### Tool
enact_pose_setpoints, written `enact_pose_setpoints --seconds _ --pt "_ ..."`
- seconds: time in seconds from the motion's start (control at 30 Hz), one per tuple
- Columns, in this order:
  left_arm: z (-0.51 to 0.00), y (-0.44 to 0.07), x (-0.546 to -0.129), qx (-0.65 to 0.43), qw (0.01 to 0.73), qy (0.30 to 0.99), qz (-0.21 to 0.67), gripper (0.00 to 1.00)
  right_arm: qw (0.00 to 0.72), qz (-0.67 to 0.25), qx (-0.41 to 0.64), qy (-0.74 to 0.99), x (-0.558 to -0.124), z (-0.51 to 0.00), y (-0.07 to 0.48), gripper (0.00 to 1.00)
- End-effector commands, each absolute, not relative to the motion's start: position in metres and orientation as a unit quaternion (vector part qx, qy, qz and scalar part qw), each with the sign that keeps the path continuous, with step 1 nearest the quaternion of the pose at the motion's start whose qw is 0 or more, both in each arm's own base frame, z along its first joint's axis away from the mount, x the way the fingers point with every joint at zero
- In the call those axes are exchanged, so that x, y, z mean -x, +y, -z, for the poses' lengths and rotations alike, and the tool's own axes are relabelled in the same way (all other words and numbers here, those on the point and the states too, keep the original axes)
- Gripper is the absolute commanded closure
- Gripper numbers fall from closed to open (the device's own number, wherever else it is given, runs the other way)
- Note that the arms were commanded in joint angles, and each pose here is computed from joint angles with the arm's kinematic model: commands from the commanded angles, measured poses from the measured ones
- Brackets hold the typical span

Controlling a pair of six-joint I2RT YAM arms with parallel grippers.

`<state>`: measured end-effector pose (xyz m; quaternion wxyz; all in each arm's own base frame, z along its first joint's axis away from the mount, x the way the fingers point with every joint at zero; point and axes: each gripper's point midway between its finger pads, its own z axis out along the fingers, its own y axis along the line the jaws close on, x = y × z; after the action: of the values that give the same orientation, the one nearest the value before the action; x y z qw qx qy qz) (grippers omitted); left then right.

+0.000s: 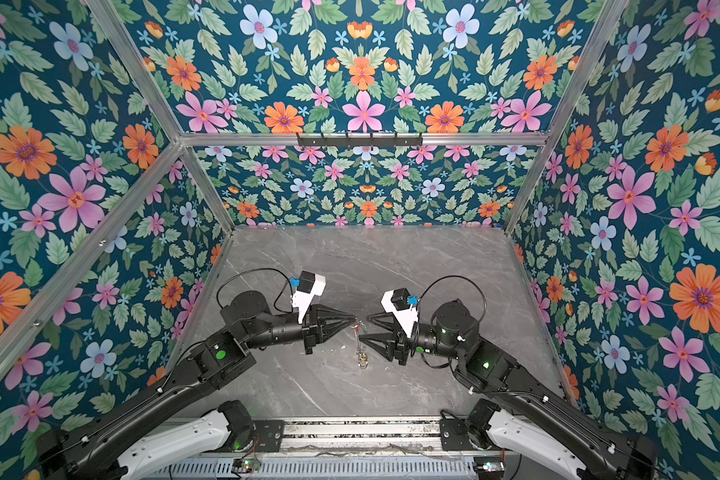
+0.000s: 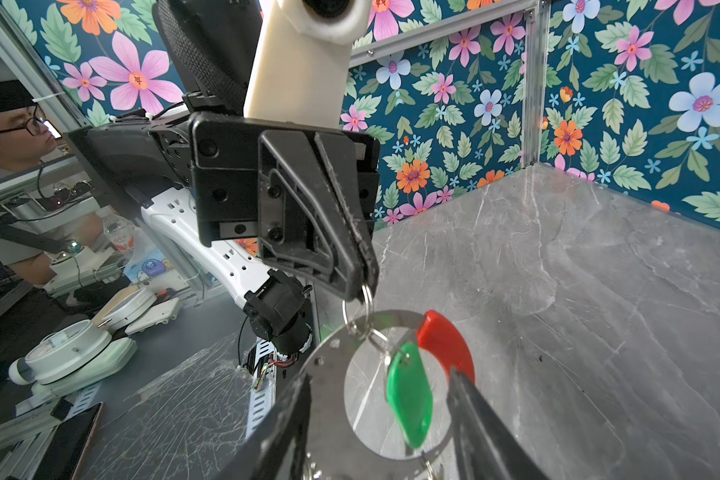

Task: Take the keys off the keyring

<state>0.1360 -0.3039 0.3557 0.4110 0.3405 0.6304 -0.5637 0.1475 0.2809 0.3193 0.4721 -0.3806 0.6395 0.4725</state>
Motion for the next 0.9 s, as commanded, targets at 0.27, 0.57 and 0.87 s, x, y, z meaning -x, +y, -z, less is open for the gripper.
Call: enact_pose_setpoints --seconds 0.27,0.57,0.87 --pt "-0.37 -0.303 -0.133 -0.339 0.425 0.604 0.582 1.0 0.484 -0.471 0.374 0.636 -0.157 -0.327 0.288 0.53" --pt "-0.372 -0.302 -0.133 -0.335 0.43 0.6 0.585 1.0 0.479 -0.466 0.379 0.64 -0.16 -0.325 0.293 0.63" --pt "-0.371 -0.301 -0.134 -0.328 0.433 0.6 0.587 1.0 0.476 -0.46 0.388 0.642 -0.158 -0.326 0.295 0.78"
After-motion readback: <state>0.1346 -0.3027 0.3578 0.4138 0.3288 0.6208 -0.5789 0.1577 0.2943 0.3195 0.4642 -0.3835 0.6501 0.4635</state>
